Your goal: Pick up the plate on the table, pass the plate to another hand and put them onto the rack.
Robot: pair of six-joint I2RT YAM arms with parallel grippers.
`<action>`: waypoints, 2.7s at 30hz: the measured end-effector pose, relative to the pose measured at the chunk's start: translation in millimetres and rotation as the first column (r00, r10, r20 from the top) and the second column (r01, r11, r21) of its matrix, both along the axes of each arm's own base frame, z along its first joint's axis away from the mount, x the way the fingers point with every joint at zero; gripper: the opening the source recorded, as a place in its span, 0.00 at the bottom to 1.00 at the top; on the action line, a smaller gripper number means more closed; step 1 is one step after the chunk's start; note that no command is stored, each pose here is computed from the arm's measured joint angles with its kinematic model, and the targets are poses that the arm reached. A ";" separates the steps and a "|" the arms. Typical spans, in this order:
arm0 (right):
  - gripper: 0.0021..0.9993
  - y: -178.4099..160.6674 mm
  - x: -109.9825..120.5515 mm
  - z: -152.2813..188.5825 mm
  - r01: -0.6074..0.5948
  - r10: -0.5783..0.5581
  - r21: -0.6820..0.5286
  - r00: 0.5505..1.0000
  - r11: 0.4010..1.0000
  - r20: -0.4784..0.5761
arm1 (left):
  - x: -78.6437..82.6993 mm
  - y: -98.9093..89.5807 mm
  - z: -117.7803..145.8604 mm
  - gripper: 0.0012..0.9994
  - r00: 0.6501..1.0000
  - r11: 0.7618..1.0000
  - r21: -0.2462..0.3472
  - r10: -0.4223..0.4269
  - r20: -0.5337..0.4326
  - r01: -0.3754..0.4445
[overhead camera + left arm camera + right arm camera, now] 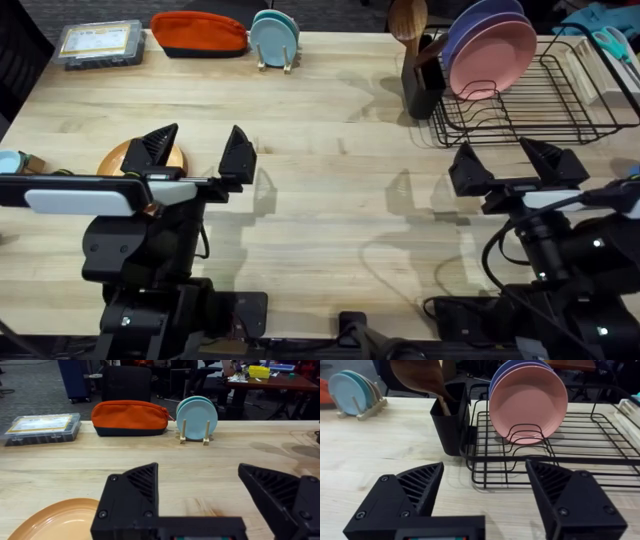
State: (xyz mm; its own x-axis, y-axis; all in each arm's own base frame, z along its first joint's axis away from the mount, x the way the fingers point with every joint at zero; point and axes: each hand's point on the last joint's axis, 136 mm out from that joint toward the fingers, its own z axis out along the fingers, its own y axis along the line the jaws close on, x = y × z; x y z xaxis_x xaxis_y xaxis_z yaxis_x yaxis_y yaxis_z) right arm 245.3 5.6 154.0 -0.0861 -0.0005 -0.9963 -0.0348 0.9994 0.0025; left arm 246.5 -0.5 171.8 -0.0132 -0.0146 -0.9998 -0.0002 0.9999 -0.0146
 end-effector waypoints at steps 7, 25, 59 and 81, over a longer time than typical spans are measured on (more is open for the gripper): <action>1.00 -0.7 -0.6 -3.9 0.004 -0.004 0.000 1.000 1.000 -0.019 | 0.0 0.0 -0.7 0.99 1.000 1.000 0.000 0.000 -0.003 0.000; 1.00 -7.7 -32.1 31.1 0.051 -0.047 0.008 0.967 0.999 -0.252 | -25.5 10.7 42.8 0.99 0.974 0.996 -0.050 0.063 -0.218 -0.075; 1.00 -7.8 -3.9 134.2 0.051 -0.046 -0.009 0.803 0.999 -0.595 | 29.3 27.8 141.3 0.99 0.791 0.986 0.077 0.164 -0.589 -0.147; 1.00 -7.9 4.8 121.4 0.050 -0.046 -0.012 0.767 0.999 -0.640 | -30.6 213.4 60.1 0.99 0.324 0.604 0.040 0.482 -0.814 -0.796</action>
State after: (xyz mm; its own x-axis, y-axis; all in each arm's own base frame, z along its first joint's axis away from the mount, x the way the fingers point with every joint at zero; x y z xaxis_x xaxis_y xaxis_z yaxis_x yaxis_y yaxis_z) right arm 250.1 -2.3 275.4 -0.7038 0.0265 -0.7099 0.0249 0.9996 0.0126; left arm 215.9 212.8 231.9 -0.5034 -0.6502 -0.5691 -0.8036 0.5943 0.0319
